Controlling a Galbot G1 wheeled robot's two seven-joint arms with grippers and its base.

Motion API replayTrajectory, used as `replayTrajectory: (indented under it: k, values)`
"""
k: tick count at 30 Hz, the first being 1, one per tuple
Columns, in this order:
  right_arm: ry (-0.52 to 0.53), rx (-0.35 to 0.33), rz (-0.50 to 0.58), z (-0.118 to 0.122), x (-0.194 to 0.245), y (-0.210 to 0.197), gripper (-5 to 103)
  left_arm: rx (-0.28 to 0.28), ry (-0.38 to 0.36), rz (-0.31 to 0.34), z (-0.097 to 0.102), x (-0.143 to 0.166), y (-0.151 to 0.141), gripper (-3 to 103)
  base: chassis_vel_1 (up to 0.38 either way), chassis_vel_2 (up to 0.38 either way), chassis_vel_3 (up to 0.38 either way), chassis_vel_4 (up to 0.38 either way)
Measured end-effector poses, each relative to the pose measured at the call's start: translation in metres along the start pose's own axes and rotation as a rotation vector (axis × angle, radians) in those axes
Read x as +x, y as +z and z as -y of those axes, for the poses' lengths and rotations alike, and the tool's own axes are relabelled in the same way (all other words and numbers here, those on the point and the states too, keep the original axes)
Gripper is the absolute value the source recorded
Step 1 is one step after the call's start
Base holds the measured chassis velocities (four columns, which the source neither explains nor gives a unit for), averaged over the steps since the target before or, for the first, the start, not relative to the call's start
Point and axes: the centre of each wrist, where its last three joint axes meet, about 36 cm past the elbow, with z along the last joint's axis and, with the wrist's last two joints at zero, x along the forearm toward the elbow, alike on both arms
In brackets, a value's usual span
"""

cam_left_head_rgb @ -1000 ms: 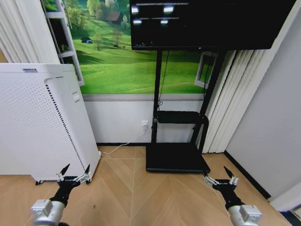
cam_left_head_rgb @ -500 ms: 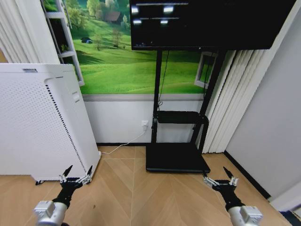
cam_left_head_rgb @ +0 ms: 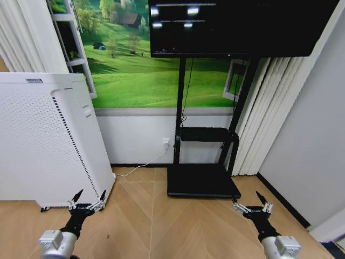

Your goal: Pick up the trash bin and place the garbage on the floor into it.

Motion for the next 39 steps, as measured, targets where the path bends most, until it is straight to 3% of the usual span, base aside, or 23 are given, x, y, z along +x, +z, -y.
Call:
replayTrajectory:
  k: [39]
  values:
    - [0.000,0.000,0.001,0.0000,-0.0001,0.0003,100,0.000,0.000,0.000,0.0000,0.0001,0.0000,100,0.000,0.000,0.000,0.000]
